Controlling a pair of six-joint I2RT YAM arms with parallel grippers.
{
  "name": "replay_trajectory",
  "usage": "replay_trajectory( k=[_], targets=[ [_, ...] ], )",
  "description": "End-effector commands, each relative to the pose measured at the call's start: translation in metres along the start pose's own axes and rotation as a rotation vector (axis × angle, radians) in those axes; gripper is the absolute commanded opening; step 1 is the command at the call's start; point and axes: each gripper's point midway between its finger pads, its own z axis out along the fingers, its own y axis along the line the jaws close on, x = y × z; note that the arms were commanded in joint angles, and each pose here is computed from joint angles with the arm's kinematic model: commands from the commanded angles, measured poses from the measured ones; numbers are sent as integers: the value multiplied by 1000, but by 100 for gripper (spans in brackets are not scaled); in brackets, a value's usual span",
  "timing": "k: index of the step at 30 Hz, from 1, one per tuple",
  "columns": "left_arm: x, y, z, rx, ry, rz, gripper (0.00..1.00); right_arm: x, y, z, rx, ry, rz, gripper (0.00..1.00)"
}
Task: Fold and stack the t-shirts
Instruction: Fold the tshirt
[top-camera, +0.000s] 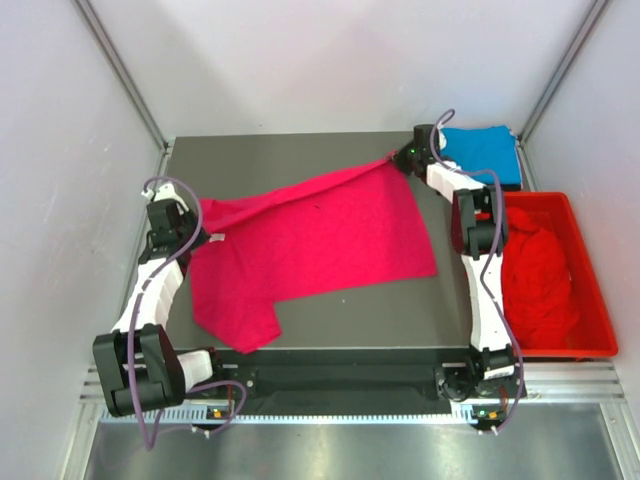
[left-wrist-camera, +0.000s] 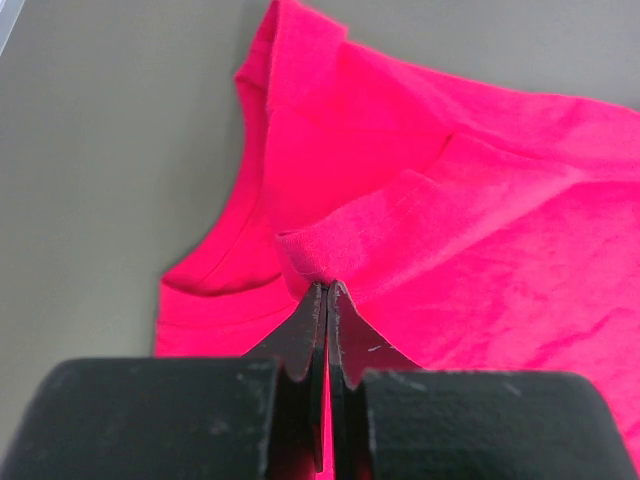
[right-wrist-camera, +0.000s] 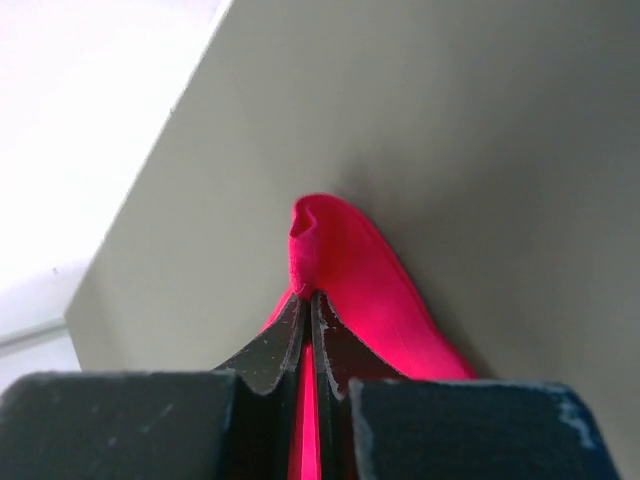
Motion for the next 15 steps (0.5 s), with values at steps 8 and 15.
replay_trajectory(
  k=[8, 15],
  targets=[
    [9, 33, -1, -186, 44, -7, 0, -17, 21, -82, -53, -43, -93, 0],
    [20, 45, 5, -237, 68, 3, 0, 7, -5, -96, -18, -9, -106, 0]
  ],
)
